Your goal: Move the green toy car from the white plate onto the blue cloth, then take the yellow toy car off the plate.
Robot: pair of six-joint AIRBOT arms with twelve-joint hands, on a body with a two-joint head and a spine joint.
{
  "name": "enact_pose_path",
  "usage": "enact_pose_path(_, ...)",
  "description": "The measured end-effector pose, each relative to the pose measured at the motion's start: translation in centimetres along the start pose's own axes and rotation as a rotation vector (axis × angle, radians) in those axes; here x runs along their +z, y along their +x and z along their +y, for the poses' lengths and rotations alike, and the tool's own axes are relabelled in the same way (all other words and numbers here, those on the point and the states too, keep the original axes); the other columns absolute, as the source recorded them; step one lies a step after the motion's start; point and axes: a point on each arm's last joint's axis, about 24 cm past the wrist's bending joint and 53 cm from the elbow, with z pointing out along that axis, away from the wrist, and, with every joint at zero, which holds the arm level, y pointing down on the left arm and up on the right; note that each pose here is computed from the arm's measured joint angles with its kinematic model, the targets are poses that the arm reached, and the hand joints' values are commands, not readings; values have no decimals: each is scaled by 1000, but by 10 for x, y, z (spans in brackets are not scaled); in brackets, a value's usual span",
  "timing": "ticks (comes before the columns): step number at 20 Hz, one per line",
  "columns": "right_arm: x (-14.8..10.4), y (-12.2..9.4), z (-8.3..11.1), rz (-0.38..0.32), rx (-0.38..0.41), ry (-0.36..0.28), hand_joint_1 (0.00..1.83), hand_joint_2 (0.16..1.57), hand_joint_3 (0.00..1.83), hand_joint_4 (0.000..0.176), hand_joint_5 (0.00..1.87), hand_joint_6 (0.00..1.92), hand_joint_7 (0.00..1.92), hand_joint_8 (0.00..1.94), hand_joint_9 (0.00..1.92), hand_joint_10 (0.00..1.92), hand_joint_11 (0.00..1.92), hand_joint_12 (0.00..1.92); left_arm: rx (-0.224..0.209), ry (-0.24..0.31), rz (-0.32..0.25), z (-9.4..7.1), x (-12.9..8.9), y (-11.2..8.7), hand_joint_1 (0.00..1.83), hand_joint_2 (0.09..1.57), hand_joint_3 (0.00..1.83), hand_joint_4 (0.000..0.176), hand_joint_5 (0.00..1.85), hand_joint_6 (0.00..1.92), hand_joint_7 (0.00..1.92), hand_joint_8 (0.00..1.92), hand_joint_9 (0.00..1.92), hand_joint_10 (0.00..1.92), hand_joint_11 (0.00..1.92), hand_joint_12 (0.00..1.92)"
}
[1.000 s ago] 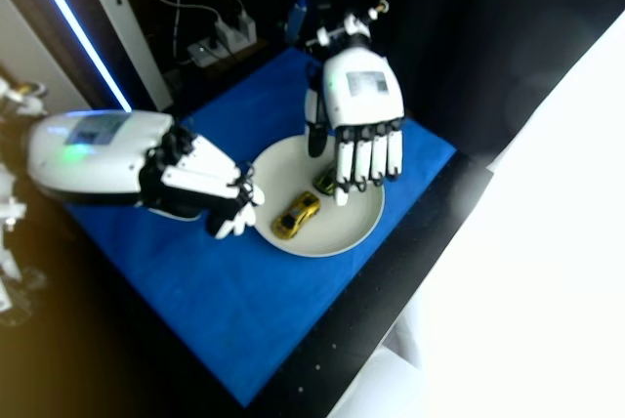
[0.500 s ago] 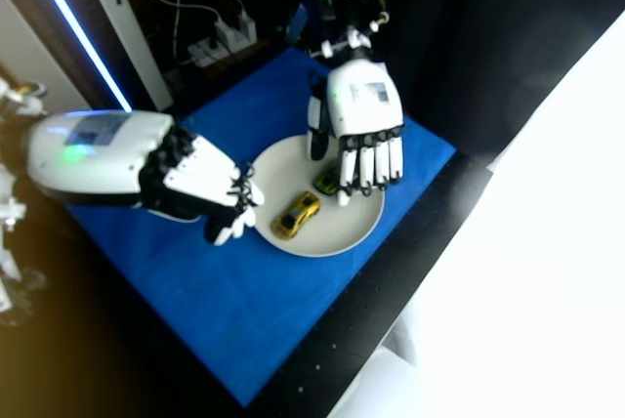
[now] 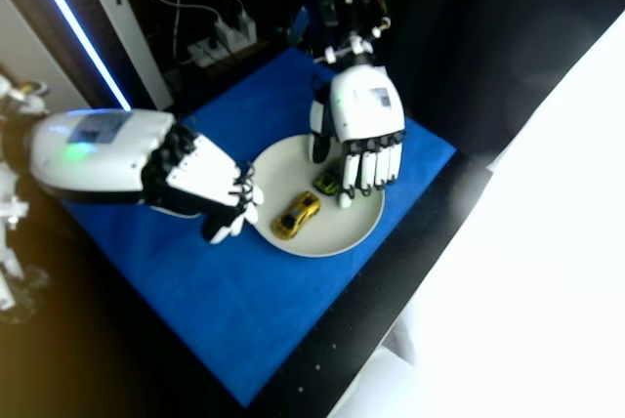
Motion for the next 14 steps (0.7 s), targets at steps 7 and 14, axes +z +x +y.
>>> enact_pose_path(7,1,1,1,1,1,-2,1065,977,0,0,799,3,842,279,591,1157,452,1720,0,-3,-2,1,1,0,1233,952,0,0,914,287,664,1649,620,1910,697,1921)
enact_pose_path(14,2,2,3,1,5,-7,1098,981,1,0,805,4,771,483,581,1123,425,1691,8,3,-5,-2,2,0,1189,1190,6,0,821,1187,837,1354,504,1634,273,1921)
